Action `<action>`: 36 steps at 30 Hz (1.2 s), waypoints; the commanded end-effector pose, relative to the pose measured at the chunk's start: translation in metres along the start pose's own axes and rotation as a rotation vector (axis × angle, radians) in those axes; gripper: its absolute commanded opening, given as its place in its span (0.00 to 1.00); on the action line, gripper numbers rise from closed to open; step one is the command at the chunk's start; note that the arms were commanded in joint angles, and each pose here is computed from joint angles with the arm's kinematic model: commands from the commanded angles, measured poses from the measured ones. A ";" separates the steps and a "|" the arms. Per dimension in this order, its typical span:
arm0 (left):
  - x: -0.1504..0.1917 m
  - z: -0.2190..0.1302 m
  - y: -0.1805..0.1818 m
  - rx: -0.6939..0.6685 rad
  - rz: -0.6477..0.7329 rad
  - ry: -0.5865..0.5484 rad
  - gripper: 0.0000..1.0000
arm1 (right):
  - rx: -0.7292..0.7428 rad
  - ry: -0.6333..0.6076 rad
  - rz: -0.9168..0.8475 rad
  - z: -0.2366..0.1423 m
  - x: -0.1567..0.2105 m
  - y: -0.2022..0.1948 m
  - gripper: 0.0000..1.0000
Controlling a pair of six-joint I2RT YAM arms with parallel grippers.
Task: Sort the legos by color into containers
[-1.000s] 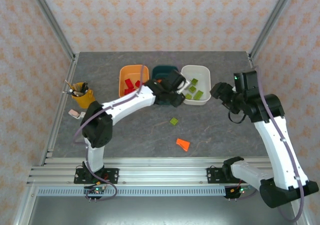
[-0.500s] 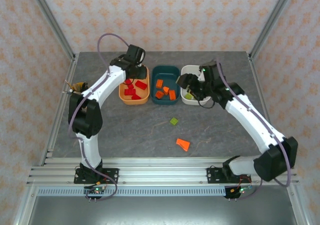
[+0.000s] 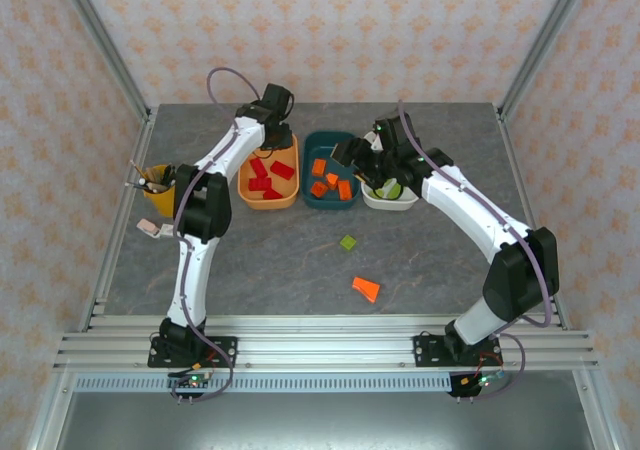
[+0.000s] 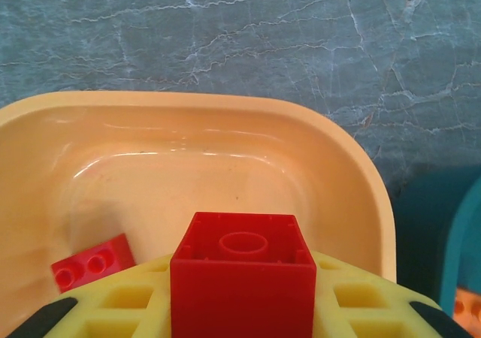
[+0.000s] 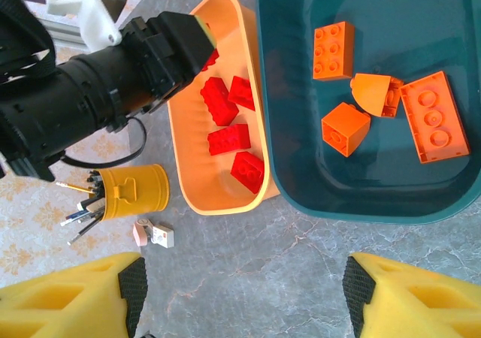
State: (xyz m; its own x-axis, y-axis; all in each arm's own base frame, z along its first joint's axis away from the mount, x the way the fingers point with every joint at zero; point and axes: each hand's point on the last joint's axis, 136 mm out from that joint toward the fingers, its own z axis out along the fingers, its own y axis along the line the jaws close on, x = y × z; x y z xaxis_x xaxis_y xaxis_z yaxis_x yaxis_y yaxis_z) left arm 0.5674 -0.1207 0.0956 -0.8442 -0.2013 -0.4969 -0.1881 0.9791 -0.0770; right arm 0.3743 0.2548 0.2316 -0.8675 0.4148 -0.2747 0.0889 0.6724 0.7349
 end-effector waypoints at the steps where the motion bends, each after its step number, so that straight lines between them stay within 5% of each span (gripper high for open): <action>1: 0.003 0.006 0.008 -0.037 -0.049 0.027 0.23 | -0.017 -0.021 -0.013 -0.002 -0.006 0.009 0.71; 10: 0.015 0.023 0.006 -0.032 -0.065 0.065 0.32 | 0.026 -0.016 -0.027 -0.004 -0.003 0.000 0.71; 20: 0.007 0.002 0.007 -0.021 -0.062 0.042 0.60 | 0.058 -0.008 -0.054 -0.014 0.003 -0.007 0.72; 29: -0.005 -0.069 0.006 0.010 -0.099 -0.054 0.72 | 0.185 -0.021 -0.109 -0.041 0.018 -0.039 0.71; 36: 0.025 -0.143 0.002 0.099 -0.127 -0.099 0.81 | 0.369 0.053 -0.282 -0.060 0.057 -0.074 0.70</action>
State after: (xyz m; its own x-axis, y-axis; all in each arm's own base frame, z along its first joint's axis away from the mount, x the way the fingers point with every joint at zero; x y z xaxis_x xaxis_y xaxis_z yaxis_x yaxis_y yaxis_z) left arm 0.4944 -0.1212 0.1851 -0.7893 -0.2911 -0.5406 -0.2318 0.9566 -0.1768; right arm 0.3117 0.2094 0.2164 -0.8849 0.2726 -0.3777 0.0455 0.8576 0.5123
